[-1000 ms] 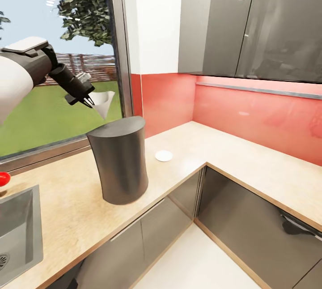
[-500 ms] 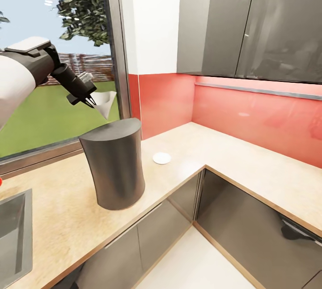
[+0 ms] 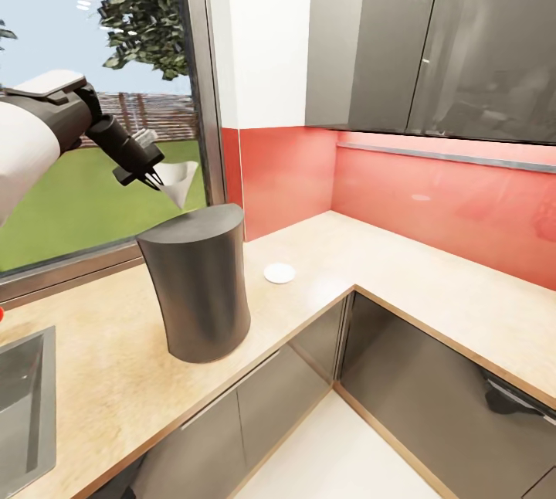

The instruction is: Set up a coffee station on the kitchen countertop: keep the coffee maker on the countertop, move the bottle of coffee from the kitchen shelf to the counter next to the coffee maker, place a paper coffee filter on top of the coffee maker, put the saucer next to the coffee maker with the coffee cup on the saucer, and place the electric kettle next to the coffee maker.

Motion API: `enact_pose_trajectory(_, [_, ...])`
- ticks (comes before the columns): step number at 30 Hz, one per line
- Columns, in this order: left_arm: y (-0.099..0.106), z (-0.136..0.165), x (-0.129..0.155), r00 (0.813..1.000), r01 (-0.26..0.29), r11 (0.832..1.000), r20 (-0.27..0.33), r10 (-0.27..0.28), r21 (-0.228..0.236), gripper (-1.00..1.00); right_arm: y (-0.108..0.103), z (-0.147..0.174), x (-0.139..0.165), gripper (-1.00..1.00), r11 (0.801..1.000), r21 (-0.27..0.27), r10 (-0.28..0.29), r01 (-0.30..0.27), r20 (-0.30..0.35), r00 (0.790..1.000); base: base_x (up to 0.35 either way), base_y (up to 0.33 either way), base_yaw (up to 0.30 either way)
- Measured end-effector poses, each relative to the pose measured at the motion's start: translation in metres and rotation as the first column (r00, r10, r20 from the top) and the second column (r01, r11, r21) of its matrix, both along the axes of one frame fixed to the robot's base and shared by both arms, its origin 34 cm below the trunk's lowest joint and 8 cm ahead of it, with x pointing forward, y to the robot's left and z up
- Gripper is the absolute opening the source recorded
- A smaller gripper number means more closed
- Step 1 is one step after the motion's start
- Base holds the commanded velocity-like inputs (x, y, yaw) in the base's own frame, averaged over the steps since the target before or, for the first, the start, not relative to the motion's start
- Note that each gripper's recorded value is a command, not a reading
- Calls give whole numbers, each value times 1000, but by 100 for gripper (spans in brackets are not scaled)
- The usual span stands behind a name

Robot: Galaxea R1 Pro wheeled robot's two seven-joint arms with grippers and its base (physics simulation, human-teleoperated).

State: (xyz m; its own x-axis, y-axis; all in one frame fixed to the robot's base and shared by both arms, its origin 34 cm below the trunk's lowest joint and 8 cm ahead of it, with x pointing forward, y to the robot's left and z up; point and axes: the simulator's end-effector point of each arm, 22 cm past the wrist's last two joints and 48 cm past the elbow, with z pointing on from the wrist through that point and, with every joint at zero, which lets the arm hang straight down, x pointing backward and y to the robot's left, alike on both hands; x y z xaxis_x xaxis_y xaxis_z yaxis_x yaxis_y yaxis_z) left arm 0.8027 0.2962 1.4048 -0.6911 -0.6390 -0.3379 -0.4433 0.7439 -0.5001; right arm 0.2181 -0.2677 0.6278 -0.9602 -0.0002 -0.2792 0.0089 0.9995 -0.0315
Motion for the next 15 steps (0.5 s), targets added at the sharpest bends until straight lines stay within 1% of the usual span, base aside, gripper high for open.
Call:
enact_pose_trajectory(14, [2,-1,0,1000,-5,1000,0,5,0,-100,0,0,0,100,1000,0,1,-1,0,1000,0,0,0])
enact_pose_trajectory(15, [3,-1,0,1000,-6,1000,0,6,0,100,0,0,0,100,1000,0,1,-1,0,1000,0,0,0])
